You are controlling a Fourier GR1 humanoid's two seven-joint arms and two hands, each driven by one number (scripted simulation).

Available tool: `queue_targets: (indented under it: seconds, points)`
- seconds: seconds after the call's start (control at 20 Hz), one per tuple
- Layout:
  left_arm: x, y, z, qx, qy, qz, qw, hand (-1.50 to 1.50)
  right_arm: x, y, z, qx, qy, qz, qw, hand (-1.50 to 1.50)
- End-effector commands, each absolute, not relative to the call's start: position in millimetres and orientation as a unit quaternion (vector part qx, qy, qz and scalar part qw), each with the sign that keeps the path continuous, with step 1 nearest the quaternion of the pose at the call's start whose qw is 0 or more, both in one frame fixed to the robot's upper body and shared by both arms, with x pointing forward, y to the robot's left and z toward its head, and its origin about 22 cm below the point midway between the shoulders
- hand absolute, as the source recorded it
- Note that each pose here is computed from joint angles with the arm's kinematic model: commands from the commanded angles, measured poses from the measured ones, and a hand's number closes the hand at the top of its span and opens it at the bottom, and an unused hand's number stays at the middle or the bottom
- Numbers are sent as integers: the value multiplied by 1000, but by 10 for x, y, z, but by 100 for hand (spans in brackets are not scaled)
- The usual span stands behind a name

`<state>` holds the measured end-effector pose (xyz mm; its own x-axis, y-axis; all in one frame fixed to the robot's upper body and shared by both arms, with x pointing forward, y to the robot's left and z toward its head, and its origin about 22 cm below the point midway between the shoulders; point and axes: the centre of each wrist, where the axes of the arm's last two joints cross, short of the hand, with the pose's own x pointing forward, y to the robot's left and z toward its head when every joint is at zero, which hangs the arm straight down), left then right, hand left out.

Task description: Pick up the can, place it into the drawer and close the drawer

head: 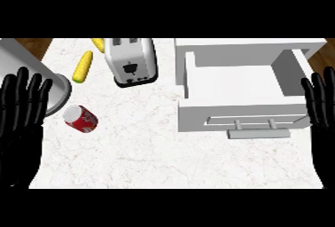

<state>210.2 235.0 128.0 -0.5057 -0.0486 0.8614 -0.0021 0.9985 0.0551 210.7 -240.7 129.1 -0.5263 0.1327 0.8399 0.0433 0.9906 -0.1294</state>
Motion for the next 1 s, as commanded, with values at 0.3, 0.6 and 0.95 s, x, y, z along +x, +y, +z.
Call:
queue_targets:
  seconds: [0.3, 0.6, 0.95]
  points:
    - [2076, 2827, 811, 195, -749, 167, 611, -150, 2048, -2537, 1009, -76, -803, -15, 591, -150]
    - [1947, 2829, 1051, 213, -710, 194, 643, -150, 1955, -2547, 1018, -72, -784, -32, 615, -150]
    - [2155, 2821, 1223, 218, -723, 191, 627, -150, 2074, -2747, 1035, -70, -784, -37, 616, -150]
